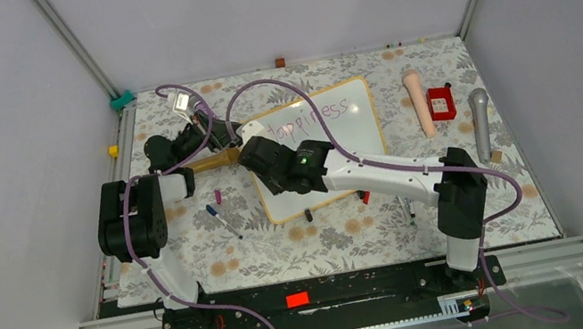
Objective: Write a sentence on the whiteboard
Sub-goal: Write a sentence with the whiteboard marker.
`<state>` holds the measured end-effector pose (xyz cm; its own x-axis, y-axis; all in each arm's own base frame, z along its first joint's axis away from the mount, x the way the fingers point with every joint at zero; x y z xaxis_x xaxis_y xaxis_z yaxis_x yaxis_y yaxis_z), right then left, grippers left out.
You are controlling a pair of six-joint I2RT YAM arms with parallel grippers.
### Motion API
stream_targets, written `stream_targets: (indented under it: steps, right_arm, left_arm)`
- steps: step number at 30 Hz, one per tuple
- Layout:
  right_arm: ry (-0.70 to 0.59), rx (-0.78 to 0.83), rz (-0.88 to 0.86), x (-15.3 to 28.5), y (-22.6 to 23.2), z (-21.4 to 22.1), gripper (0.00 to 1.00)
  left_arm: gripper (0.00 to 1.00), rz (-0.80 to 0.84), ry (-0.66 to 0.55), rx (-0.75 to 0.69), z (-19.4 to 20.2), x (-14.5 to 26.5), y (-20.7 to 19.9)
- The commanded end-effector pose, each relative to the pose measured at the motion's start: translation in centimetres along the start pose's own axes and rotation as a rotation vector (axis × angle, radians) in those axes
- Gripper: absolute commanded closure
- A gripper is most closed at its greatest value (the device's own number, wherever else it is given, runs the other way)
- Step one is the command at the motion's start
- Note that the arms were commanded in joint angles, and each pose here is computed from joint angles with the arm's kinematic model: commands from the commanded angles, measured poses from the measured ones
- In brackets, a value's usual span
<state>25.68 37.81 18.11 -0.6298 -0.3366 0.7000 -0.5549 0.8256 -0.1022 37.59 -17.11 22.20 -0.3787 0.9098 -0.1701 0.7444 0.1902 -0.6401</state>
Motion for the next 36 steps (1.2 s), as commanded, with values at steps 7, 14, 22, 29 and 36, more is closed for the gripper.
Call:
stream_targets:
  steps: [7,14,22,29,36]
  right_arm:
    - [-0.196,-0.07,-0.035,4.6,-2.8,-3.7,1.0]
    - [-0.181,-0.098,0.013,4.4,-4.1,-3.5,1.0]
    - [-0.183,-0.087,0.05,4.0,-4.5,-3.7,1.0]
    - [-0.174,-0.068,0.049,3.2,-4.1,-4.0,1.0]
    - [-0.165,-0.067,0.033,2.6,-3.5,-4.2,1.0]
  left_arm:
    - [1.0,0.057,0.014,-0.094,-0.1,-0.3,-2.0]
    - [1.0,0.056,0.011,-0.093,-0.2,-0.3,-2.1]
    - [1.0,0.061,0.018,-0.099,-0.1,-0.3,-2.2]
    - [1.0,0.061,0.018,-0.095,-0.1,-0.3,-2.3]
    - [1.0,0.061,0.018,-0.093,-0.1,-0.3,-2.3]
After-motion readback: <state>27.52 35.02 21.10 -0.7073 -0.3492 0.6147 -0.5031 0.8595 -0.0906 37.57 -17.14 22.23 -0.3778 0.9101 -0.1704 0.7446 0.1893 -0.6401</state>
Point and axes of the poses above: each gripper's point midway between its finger pads, its own x axis back along the fingers, its own y axis along the line the jaws close on, z = x × y, the point moved 1 cm from there along x, back along the fingers
